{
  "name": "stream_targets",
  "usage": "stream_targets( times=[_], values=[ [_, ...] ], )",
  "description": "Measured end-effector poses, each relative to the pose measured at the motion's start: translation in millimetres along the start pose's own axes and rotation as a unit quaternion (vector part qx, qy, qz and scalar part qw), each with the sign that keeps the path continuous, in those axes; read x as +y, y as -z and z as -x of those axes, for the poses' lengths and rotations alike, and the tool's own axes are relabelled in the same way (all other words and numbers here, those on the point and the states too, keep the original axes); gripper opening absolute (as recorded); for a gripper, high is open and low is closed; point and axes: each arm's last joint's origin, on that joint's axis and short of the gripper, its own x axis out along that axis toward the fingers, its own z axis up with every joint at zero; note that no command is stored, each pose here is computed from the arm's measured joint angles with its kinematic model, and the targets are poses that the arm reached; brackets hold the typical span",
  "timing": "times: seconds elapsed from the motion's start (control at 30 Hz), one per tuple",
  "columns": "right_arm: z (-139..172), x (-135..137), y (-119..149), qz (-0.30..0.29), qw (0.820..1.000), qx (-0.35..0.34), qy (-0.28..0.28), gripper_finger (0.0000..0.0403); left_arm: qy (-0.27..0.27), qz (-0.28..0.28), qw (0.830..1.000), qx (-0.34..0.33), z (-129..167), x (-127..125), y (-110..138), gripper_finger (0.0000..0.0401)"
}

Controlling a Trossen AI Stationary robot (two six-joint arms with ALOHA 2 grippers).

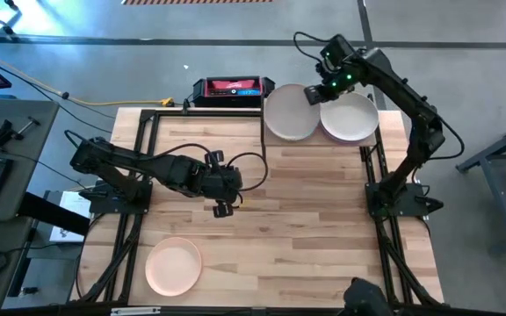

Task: Place and stack plates onto a shelf
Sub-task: Stack the gray plate on top of the light blue plate on the shelf

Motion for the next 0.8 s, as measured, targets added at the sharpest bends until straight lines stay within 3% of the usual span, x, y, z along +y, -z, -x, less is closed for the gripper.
stream_targets(
  times=[0.43, 0.8],
  values=[
    [-29.7, -39.9, -2.2, -0.020, 1.000, 0.009, -0.017, 0.0000, -0.015, 0.054, 0.998, 0.003, -8.1, 16.5, -4.1, 0.0147],
    [-33.7, -35.5, -4.5, -0.013, 1.000, 0.002, -0.022, 0.0000, -0.021, 0.061, 0.998, -0.006, -9.1, 17.9, -6.3, 0.0147]
  ],
)
